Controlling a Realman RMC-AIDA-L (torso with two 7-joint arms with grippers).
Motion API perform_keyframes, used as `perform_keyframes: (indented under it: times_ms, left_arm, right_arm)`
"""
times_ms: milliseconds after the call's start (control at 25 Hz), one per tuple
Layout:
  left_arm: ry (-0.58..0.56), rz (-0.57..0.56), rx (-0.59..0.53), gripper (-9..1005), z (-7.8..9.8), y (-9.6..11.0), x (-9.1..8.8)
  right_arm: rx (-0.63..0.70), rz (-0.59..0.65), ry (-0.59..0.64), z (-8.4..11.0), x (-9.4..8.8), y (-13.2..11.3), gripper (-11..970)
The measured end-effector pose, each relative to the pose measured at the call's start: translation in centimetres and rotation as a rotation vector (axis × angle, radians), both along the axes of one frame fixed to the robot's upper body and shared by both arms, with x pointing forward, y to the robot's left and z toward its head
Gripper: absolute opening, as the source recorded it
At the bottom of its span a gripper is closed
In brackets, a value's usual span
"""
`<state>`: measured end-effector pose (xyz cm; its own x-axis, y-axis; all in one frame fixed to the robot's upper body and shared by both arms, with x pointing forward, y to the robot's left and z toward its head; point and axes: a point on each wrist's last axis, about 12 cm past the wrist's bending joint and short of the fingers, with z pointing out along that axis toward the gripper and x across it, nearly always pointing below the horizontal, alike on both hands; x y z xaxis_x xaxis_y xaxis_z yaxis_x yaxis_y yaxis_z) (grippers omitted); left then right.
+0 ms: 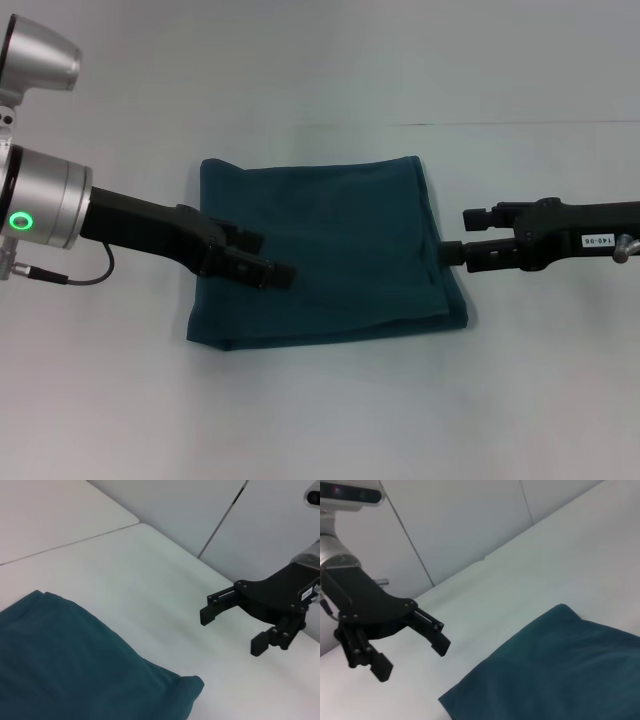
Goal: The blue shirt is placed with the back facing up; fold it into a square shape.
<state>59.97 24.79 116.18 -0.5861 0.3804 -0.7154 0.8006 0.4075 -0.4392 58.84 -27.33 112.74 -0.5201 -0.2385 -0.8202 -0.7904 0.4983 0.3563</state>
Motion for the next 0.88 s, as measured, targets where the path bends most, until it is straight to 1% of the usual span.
perform_keyframes:
  times_ms: [480, 880]
  left_arm:
    - [0.015, 0.014, 0.000, 934, 0.0, 0.1, 0.0]
    - [0.034, 0.025, -0.003, 934, -0.2, 0.2, -0.2]
  right_arm:
    - [-0.005, -0.011, -0.027, 0.4, 0.8, 0.8, 898]
    - [-0.008, -0.014, -0.037, 0.6, 1.1, 0.9, 897]
